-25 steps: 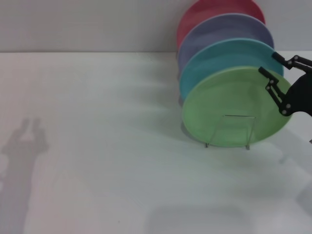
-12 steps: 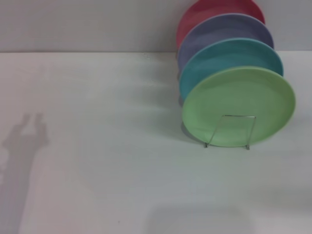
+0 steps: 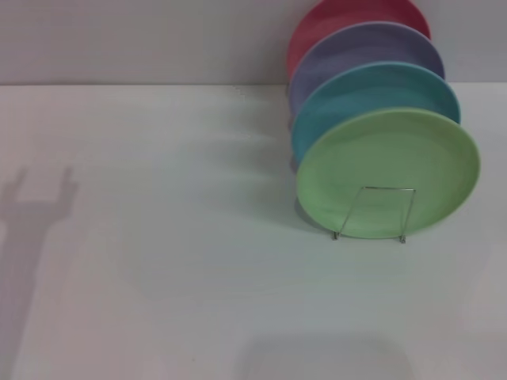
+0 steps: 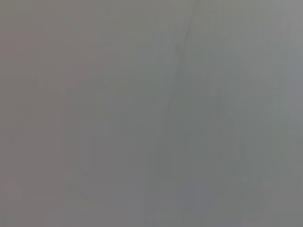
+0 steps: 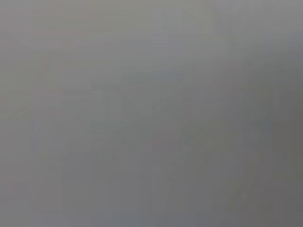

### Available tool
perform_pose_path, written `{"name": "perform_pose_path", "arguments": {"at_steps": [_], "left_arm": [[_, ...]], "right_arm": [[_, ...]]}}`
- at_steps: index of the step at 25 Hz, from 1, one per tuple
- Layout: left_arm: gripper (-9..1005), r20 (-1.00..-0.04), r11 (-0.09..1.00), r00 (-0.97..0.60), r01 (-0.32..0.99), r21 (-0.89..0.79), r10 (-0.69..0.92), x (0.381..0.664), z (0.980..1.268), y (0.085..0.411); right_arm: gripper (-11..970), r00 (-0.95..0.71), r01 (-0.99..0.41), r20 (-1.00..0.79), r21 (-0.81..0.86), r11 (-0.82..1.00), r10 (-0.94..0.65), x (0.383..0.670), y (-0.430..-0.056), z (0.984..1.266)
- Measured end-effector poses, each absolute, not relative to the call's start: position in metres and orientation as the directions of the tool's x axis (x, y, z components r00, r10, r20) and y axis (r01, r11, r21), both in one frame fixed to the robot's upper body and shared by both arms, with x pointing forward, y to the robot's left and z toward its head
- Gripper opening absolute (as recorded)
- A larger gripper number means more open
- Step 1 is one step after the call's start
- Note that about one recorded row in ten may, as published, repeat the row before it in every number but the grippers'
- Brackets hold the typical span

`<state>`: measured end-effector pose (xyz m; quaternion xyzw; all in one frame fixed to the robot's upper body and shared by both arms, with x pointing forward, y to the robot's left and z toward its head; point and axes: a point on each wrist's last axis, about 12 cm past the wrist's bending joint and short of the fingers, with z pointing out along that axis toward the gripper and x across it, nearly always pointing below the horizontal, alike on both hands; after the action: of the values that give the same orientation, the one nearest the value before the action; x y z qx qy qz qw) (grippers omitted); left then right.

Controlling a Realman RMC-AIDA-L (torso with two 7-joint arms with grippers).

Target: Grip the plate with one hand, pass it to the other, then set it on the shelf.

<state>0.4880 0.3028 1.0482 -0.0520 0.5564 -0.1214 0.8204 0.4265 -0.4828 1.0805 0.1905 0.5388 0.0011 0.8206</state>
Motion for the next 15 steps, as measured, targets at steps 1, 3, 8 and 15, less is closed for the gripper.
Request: {"name": "perform_pose_path", "arguments": {"at_steps": [1,3,8,15], "left_arm": [[584,-0.902,0.968,0.356,0.137,-0.209,-0.245,0.489,1.049,0.304],[627,-0.907,0.976,0.366,0.132,-0.173,-0.210,0.493,1.051,0.306],[829,-0.916,0.984,0.363,0.124,-0.131,-0.167,0.497,1.052,0.307],[832,-0.927,0.990,0.358,0.115,-0.079,-0.115,0.503,1.053,0.308]], "right_arm": [[552,0.417,0.221,-0.882,0.332,0.917,0.219,0.427,-0.482,1.077],[567,0.408,0.239,-0.880,0.358,0.903,0.241,0.433,-0.477,1.072],[589,0.400,0.219,-0.883,0.352,0.910,0.245,0.453,-0.461,1.070],[589,0.377,0.232,-0.897,0.332,0.914,0.230,0.478,-0.447,1.069]]}}
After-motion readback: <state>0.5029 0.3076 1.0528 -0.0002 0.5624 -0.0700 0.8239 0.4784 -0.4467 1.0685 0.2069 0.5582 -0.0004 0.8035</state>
